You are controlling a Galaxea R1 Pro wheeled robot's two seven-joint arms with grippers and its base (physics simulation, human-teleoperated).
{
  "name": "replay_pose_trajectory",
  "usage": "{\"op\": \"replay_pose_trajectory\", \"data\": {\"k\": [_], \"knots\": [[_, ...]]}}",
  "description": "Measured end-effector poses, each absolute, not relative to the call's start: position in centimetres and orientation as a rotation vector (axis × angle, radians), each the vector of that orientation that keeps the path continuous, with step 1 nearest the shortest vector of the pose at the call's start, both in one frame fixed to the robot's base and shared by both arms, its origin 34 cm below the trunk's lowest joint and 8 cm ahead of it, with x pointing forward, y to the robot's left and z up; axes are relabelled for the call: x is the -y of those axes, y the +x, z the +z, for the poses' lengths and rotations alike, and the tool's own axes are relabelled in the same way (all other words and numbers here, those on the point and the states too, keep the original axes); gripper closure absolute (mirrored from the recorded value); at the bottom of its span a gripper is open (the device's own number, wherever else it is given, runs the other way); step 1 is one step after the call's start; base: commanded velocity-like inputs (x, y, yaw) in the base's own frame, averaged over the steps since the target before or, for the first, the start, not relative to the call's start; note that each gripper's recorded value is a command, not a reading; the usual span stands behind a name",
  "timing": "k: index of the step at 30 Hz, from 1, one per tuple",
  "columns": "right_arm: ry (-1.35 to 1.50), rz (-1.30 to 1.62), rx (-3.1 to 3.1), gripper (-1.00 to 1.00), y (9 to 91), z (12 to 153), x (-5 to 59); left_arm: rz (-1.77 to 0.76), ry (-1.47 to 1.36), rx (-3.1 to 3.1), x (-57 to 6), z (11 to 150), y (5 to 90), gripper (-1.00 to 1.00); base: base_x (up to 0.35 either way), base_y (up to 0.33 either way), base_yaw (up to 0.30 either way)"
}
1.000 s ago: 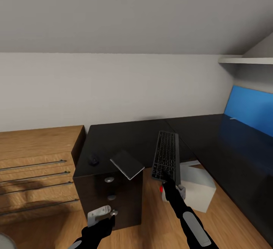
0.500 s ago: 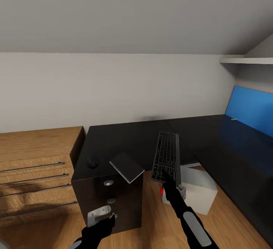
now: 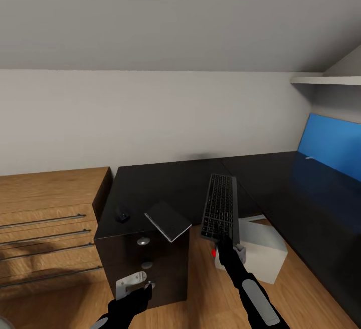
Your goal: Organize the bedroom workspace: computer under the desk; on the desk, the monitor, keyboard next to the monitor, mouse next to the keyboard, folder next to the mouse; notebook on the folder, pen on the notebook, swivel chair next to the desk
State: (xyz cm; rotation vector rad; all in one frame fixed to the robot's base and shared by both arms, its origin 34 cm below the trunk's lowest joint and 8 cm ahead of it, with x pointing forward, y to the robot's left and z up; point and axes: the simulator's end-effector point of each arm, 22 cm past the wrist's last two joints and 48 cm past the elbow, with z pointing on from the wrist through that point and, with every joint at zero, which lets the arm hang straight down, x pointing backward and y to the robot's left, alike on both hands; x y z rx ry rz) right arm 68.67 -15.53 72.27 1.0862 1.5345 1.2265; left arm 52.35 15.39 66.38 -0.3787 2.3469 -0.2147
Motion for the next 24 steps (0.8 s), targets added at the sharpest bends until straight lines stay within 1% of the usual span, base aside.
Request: {"op": "replay_pose_trajectory", "data": {"k": [16,24], "knots": [[1.075,1.229,-1.528,1.00,68.8,73.2,15.6,-0.217,-0.378,-2.347,-15.3,67.0,52.4,-1.00,0.000,0.000,0.000],[0.993,1.241,-1.456,1.00,69.3,78.9,17.2,-0.212,-0.379,-2.346,-15.3,68.4,52.5,-1.00,0.000,0.000,0.000]]}}
